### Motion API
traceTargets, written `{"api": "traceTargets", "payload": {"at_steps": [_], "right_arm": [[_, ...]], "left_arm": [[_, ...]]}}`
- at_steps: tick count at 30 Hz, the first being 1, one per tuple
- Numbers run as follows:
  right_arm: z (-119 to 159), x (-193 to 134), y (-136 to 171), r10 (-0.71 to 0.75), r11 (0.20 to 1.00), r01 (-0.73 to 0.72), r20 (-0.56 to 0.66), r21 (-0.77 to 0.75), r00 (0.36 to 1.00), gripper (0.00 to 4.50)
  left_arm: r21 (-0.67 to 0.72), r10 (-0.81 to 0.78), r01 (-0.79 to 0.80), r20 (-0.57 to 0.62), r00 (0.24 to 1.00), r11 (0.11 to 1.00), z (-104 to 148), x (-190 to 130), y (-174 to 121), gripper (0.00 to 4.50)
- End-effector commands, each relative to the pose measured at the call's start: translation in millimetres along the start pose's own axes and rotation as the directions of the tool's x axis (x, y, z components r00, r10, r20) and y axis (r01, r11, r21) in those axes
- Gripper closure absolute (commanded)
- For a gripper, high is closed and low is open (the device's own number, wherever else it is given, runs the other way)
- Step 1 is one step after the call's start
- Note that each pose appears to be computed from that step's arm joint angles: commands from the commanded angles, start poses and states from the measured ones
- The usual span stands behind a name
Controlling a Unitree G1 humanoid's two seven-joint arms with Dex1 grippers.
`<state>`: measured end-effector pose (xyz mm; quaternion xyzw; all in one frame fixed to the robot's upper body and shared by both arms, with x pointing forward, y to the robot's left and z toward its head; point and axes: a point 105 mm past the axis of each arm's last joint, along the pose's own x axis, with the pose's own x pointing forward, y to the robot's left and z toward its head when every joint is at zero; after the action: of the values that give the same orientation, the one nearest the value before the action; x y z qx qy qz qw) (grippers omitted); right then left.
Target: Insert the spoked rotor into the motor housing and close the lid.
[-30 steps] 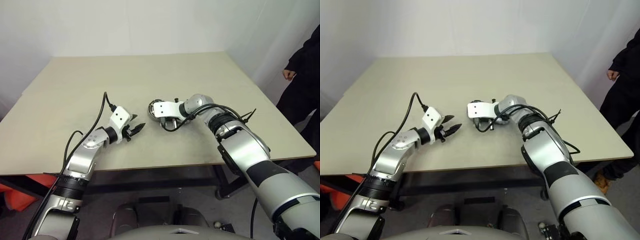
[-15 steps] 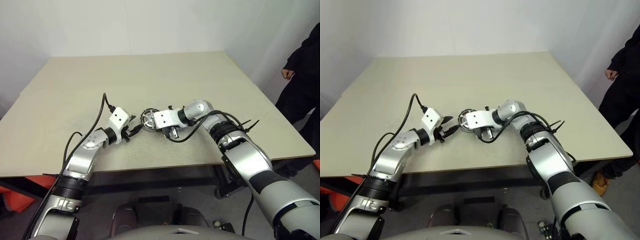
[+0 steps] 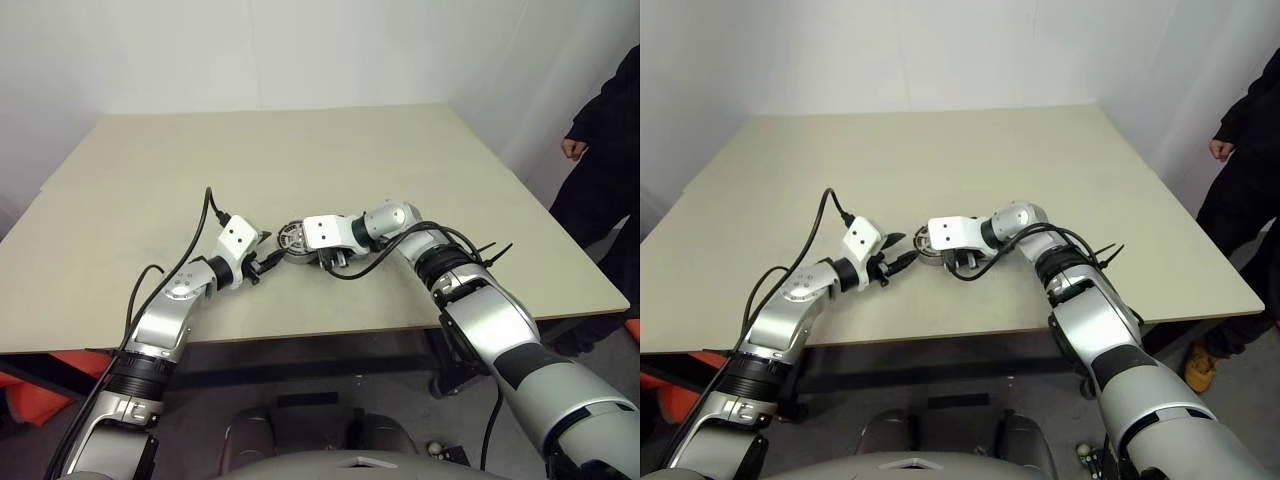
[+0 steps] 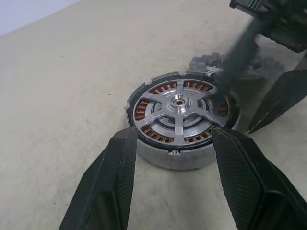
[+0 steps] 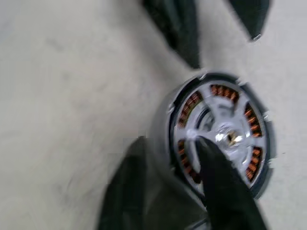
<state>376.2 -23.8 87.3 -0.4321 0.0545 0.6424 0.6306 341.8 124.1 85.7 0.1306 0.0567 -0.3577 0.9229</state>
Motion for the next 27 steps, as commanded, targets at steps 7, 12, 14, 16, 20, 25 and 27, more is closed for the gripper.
{"api": "traceTargets", "payload": {"at_steps": [7, 12, 14, 16, 20, 25, 27], "right_arm": [[46.8, -39.5, -38.4, -0.163, 0.986, 0.148, 0.239, 0.081, 0.957, 0.02], [35.7, -64.0, -57.2, -0.512, 0.711, 0.205, 0.296, 0.673, 0.806, 0.02], [27.3, -67.1, -50.0, -0.554, 0.605, 0.177, 0.250, 0.776, 0.794, 0.02], [12.5, -71.7, -38.0, -0.604, 0.413, 0.108, 0.183, 0.904, 0.776, 0.02], [-6.8, -83.1, -5.6, -0.613, 0.061, -0.090, 0.108, 0.994, 0.782, 0.02], [-4.8, -98.1, 11.9, -0.623, -0.141, -0.249, 0.109, 0.958, 0.775, 0.02], [-4.4, -99.7, 19.8, -0.614, -0.193, -0.273, 0.100, 0.943, 0.783, 0.02]], "left_arm": [[0.018, 0.006, -0.006, 0.038, 0.999, 1.000, 11.2, -1.5, 3.4, 1.94], [-0.068, -0.012, 0.019, 0.101, 0.995, 0.997, 23.4, -0.1, 1.7, 1.94], [-0.095, -0.016, 0.028, 0.121, 0.992, 0.995, 27.5, -0.6, 1.8, 1.94], [-0.119, -0.017, 0.035, 0.147, 0.989, 0.992, 34.0, -1.1, 4.6, 1.94], [-0.129, -0.024, 0.044, 0.154, 0.988, 0.991, 38.0, -0.3, 12.5, 1.94], [-0.116, -0.045, 0.061, 0.140, 0.989, 0.991, 35.5, 3.4, 11.9, 1.94], [-0.117, -0.051, 0.067, 0.139, 0.989, 0.991, 34.8, 4.9, 10.6, 1.94]]}}
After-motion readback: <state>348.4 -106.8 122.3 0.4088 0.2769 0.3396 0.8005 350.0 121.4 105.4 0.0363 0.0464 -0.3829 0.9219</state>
